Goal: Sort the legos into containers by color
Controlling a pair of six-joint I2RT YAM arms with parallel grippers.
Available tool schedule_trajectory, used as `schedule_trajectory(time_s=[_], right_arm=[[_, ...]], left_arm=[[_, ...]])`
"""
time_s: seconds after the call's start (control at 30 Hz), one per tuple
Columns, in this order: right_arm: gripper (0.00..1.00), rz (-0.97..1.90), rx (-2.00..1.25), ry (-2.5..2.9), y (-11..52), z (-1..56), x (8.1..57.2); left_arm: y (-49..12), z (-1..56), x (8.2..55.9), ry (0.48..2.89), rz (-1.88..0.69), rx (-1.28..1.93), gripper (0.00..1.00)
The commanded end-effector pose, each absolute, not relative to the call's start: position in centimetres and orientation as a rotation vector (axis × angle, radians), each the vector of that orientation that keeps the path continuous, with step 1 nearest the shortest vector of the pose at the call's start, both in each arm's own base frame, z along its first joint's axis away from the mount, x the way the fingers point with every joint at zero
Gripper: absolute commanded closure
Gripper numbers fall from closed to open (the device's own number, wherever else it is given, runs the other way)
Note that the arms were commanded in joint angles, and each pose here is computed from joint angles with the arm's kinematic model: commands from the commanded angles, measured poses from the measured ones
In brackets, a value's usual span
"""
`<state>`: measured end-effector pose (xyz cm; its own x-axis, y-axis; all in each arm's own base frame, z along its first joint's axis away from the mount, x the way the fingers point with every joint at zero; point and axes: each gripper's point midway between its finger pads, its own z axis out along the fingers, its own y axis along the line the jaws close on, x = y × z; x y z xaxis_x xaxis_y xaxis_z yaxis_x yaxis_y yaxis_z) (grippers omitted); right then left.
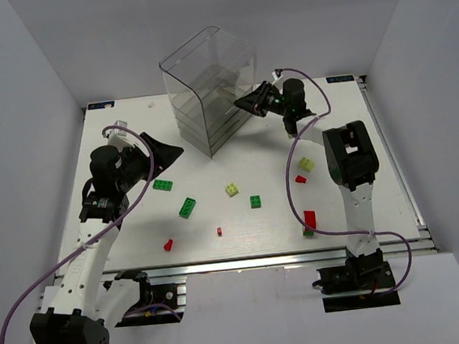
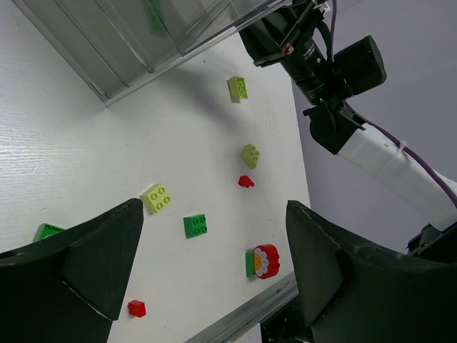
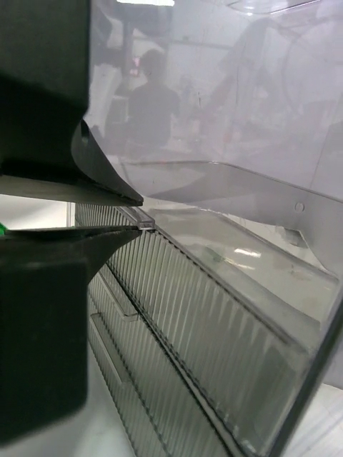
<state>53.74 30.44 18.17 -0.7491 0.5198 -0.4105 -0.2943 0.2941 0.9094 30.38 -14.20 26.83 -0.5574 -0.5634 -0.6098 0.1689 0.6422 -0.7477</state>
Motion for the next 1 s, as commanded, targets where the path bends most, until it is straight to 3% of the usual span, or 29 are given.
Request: schedule_trajectory(time_s=[0.0, 0.3, 0.97], right_arm=[[0.81, 1.55, 0.179, 1.802, 31.0, 20.5, 54.4], [0.98, 1.576, 0.2, 1.795, 30.2, 21.0, 53.0], [1.0, 1.572, 0.218, 1.765, 26.9, 24.8, 49.7]], left_arm=[[-14.6, 29.4, 30.3, 1.887, -1.023, -0.274, 0.09], [-14.7, 28.9, 30.9, 1.886, -1.043, -0.304, 0.09], [-18.2, 27.7, 33.4, 1.884, -1.064, -0.24, 0.1]])
